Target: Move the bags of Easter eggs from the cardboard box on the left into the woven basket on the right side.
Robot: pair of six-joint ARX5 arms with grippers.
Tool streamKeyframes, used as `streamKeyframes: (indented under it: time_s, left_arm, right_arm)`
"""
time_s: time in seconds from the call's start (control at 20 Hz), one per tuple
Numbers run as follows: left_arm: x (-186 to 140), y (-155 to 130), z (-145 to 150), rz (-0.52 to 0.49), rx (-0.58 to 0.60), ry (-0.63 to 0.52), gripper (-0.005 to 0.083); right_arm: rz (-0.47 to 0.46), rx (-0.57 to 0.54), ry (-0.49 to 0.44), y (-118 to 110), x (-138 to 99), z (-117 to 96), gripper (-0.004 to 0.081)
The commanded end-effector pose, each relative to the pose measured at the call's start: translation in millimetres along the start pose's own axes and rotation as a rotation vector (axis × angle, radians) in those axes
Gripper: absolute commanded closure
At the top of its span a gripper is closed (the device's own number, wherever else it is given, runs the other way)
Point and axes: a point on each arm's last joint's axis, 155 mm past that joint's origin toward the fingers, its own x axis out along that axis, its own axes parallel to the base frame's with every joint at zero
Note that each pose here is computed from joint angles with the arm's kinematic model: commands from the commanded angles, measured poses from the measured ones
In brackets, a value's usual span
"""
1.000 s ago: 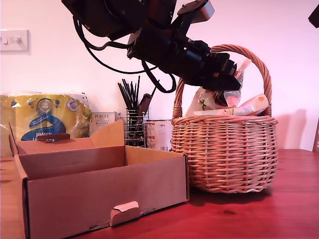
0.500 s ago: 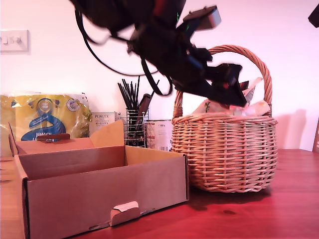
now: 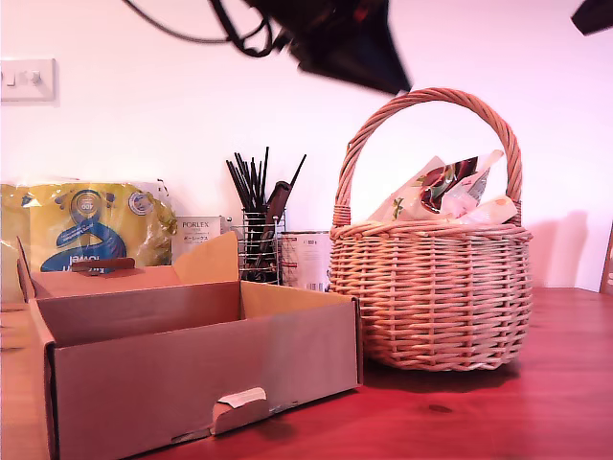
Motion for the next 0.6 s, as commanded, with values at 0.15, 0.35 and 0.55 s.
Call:
streamKeyframes:
  time_s: [0.15, 0.35, 0.55]
  left_arm:
    - [-32.3, 21.9, -30.9, 0.088, -0.086, -0.005, 0.0793]
    - [-77.1, 47.4, -57.2, 0.189, -0.175, -0.054, 0.0793]
    - [-125.4, 74.5, -89.5, 0.329, -0.264, -0.081, 0.0793]
  right_arm:
    - [-0.097, 0.035, -0.058, -23.5, -7.6, 15.5, 0.0783]
    - [-0.233, 0.087, -0.122, -48.6, -20.8, 20.0, 0.0783]
    - [-0.243, 0.128, -0.209, -43.9, -29.1, 18.7, 0.0783]
